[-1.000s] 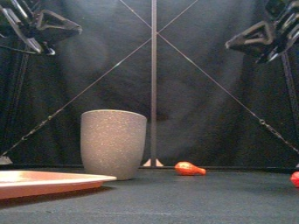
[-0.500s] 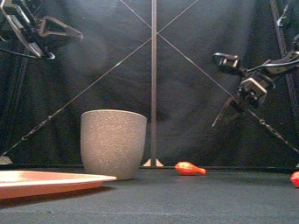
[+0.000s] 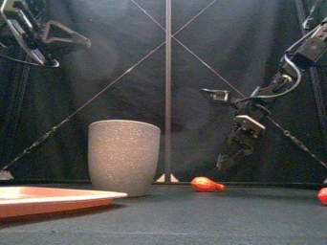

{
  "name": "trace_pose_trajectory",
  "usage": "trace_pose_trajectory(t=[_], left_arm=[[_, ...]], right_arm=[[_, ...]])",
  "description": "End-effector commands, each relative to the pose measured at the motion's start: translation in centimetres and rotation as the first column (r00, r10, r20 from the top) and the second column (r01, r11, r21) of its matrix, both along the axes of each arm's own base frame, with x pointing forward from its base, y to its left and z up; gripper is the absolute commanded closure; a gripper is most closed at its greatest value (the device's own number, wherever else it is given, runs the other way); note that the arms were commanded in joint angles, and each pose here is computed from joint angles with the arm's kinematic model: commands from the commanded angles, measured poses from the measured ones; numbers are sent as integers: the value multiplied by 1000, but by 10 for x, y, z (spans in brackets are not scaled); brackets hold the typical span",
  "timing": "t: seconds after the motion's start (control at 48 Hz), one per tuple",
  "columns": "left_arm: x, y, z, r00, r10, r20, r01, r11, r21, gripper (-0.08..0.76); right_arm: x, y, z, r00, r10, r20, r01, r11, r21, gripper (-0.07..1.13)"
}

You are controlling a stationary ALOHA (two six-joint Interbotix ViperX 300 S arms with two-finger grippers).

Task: Pick the drumstick then place it in the grey bowl
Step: Pick the drumstick

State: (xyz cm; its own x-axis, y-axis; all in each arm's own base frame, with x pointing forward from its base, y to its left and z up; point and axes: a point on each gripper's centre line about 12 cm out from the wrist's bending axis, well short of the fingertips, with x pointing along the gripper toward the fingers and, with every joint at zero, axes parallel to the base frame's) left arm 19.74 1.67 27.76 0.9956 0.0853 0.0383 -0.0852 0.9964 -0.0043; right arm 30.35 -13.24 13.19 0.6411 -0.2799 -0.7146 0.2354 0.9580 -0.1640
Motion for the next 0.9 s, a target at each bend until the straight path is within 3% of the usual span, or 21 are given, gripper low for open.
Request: trace_pose_trajectory(t=[0.021, 0.458, 0.583, 0.771, 0.896], left_arm=[[2, 1, 4, 1000, 2, 10, -2, 1000, 8, 692], [1, 0, 3, 1000, 0, 7, 0, 1000, 11, 692], [1, 0, 3, 1000, -2, 8, 1, 1000, 13, 692], [1, 0, 2, 1000, -1, 5, 1, 1000, 11, 692], [1, 0, -1, 1000, -1, -1, 1, 1000, 9, 692]], right_arm=[[9, -15, 4, 1000, -19, 11, 19, 1000, -18, 59], [16, -45, -26, 995, -75, -65, 76, 997, 5, 102], [16, -44, -26, 994, -87, -65, 89, 996, 18, 225], [16, -43, -27, 994, -92, -67, 94, 995, 26, 499], [18, -42, -27, 994, -91, -65, 93, 995, 30, 602]])
